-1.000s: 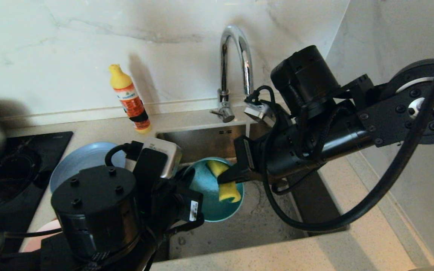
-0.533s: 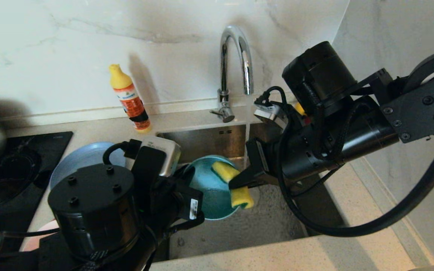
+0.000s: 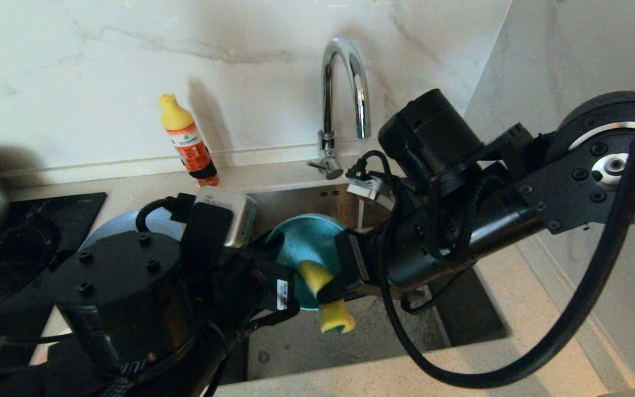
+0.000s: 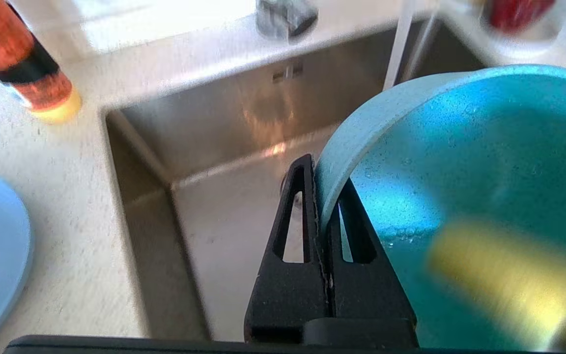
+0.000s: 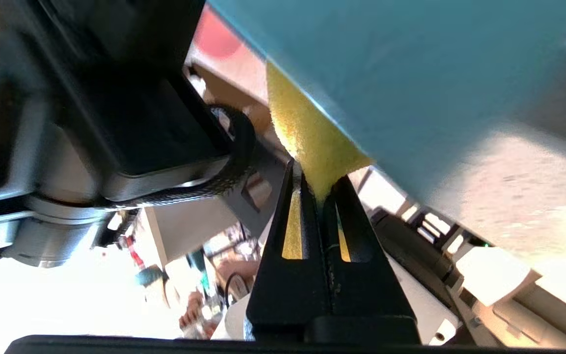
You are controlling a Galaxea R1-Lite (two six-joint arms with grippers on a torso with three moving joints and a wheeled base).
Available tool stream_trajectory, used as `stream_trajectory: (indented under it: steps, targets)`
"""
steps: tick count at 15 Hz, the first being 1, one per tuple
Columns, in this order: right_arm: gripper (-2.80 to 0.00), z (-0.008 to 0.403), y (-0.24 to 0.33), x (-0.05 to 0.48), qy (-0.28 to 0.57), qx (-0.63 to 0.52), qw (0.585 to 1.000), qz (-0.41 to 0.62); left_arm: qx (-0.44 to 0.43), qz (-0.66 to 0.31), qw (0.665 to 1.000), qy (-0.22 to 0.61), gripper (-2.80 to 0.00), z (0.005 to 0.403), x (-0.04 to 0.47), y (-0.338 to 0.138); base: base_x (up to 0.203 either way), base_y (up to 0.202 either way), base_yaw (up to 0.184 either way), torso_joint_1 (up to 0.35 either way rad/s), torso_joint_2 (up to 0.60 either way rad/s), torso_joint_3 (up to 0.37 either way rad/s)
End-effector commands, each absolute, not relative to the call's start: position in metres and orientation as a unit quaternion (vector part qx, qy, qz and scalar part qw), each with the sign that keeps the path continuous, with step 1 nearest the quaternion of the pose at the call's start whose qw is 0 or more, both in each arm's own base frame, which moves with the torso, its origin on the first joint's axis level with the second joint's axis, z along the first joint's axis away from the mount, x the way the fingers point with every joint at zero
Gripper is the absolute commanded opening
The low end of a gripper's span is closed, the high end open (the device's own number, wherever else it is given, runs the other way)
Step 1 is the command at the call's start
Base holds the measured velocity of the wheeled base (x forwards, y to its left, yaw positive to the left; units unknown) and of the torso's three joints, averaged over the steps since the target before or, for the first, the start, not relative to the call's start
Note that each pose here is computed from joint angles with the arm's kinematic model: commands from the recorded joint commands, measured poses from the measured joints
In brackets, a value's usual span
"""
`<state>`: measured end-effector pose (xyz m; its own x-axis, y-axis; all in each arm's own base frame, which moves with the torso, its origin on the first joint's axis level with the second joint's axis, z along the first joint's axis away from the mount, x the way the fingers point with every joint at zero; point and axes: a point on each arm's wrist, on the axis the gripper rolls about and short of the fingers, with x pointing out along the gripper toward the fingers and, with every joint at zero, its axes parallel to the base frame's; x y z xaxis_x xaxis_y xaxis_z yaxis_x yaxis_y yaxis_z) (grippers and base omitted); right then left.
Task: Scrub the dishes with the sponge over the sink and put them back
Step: Wipe the bowl
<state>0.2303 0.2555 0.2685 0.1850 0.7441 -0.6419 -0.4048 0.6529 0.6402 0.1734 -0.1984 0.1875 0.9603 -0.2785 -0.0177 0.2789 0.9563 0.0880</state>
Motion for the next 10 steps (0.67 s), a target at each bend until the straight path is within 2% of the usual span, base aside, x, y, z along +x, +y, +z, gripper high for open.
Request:
stream_trajectory:
  steps: [1, 6, 10]
  targets:
    - [-2.8, 0.261, 0.268, 0.227, 0.524, 0.157, 0.742, 0.388, 0.045, -0.139, 0.989, 0.003, -2.8, 0.186, 0.174, -0.198, 0.0, 0.0, 0.0, 0.0, 0.0, 0.0]
    - [-2.8, 0.261, 0.276, 0.226, 0.521, 0.154, 0.74, 0.397, 0.046, -0.138, 0.989, 0.005, -2.8, 0.184, 0.174, -0.198, 0.0, 0.0, 0.0, 0.0, 0.0, 0.0]
    - [-2.8, 0.27, 0.26, 0.224, 0.523, 0.159, 0.744, 0.385, 0.044, -0.138, 0.989, 0.004, -2.8, 0.185, 0.175, -0.199, 0.0, 0.0, 0.0, 0.0, 0.0, 0.0]
